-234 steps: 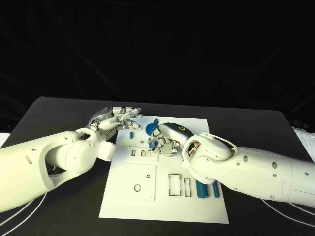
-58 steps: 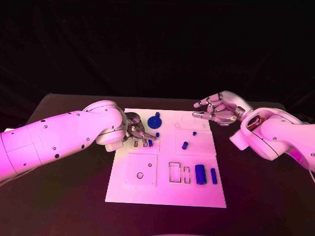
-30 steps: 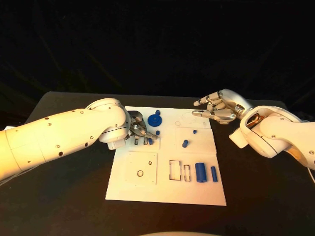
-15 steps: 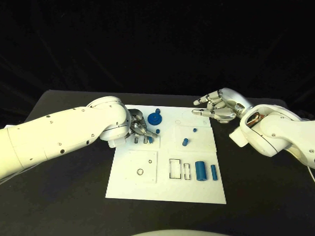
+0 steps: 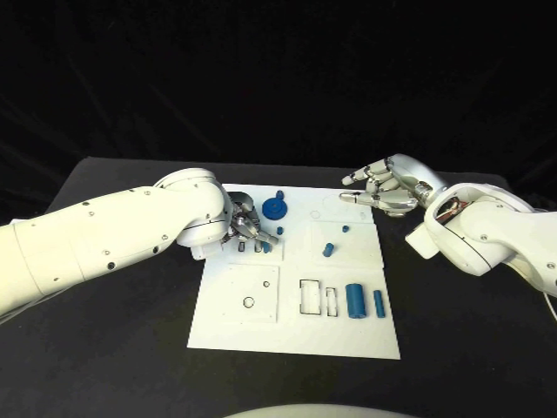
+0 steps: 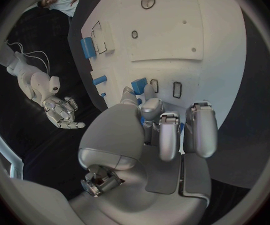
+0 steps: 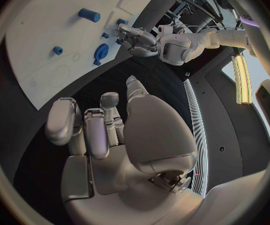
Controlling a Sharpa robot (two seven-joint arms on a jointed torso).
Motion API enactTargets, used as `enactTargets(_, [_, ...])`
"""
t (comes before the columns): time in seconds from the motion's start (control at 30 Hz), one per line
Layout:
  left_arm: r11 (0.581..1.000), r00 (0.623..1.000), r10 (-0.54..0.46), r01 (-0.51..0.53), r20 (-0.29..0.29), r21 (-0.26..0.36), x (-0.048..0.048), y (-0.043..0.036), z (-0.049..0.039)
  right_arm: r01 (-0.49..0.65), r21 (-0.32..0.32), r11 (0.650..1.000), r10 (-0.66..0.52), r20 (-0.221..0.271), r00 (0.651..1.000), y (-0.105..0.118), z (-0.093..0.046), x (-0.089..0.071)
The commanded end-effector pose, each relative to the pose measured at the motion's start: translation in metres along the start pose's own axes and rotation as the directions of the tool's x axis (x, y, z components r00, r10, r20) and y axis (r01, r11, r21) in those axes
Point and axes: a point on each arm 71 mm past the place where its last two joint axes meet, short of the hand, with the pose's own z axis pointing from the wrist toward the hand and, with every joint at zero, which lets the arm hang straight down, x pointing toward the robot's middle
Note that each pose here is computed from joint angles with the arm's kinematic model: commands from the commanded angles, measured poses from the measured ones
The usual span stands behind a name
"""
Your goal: Assemble the parts on the task board
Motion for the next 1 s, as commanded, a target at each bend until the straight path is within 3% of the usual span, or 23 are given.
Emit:
enactTargets(0.03, [1.0, 1.0, 0.018, -0.017, -0.015, 0.004, 0.0009, -0.0011, -0.0003, 0.008, -0.013, 1.0, -0.008, -0.013, 1.0, 0.0011, 0.0002, 0.0018])
enactTargets(1.0, [1.0, 0.999, 0.008, -0.007, -0.046, 0.025, 0.0038, -0.0011, -0.0028, 0.014, -0.015, 1.0, -0.014, -0.014, 1.0, 0.0011, 0.0027, 0.0028])
